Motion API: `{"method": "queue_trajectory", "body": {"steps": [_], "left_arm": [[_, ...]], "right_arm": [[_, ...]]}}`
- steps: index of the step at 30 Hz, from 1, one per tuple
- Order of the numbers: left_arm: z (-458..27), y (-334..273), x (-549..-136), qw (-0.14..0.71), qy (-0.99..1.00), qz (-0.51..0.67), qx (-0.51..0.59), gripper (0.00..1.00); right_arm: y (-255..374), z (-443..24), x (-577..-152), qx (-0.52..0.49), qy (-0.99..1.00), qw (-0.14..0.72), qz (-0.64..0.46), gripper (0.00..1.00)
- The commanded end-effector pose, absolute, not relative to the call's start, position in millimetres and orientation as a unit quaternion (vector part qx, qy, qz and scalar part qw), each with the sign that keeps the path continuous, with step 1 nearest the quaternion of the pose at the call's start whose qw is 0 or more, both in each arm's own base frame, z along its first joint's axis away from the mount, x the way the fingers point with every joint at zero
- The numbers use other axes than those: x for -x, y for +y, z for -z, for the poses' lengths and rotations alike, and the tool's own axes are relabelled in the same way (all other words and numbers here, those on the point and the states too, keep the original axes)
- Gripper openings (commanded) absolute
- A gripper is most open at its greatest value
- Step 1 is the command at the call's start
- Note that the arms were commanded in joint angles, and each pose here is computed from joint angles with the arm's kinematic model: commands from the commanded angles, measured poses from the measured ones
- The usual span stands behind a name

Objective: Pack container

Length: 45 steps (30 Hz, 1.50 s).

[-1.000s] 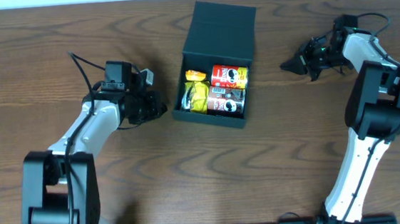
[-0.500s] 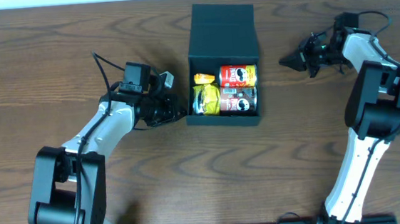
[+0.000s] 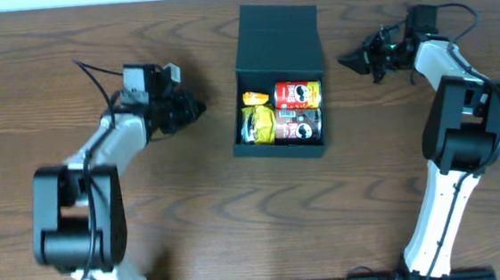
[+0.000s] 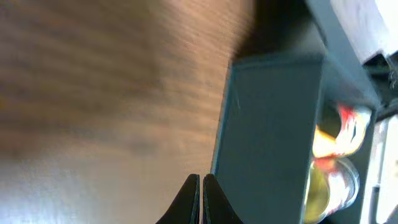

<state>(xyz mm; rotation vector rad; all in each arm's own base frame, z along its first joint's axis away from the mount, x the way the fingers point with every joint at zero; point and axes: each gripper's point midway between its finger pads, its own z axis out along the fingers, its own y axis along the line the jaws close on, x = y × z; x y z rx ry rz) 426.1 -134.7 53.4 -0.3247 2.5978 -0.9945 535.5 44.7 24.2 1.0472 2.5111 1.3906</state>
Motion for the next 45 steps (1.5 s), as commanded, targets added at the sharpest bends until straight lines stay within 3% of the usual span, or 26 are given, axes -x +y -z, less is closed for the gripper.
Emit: {"method": "queue_trajectory", "body": {"steps": [1, 7, 12, 16, 21, 35, 45], "left_arm": [[-59, -142, -455, 0.155, 0.906, 0.374, 0.123, 0.06], [-86, -151, -509, 0.172, 0.913, 0.360, 0.081, 0.06], [-66, -152, -543, 0.147, 0.902, 0.391, 0.106, 0.06], [-45, -171, -562, 0.105, 0.878, 0.449, 0.128, 0.06], [-33, -193, -565, 0.079, 0.868, 0.473, 0.127, 0.06], [-59, -231, -568, 0.080, 0.839, 0.528, 0.104, 0.05], [-58, -230, -570, 0.084, 0.841, 0.524, 0.105, 0.05]], "right_arm": [[67, -33, -541, -0.334, 0.824, 0.039, -0.457, 0.02], [67, -53, -558, -0.281, 0.857, 0.094, -0.421, 0.02], [31, -30, -548, -0.322, 0.893, 0.098, -0.298, 0.02], [29, -32, -555, -0.326, 0.891, 0.114, -0.295, 0.02], [37, -34, -556, -0.327, 0.886, 0.108, -0.310, 0.02], [79, -39, -566, -0.324, 0.862, 0.088, -0.379, 0.02], [58, -13, -546, -0.356, 0.886, 0.070, -0.288, 0.02]]}}
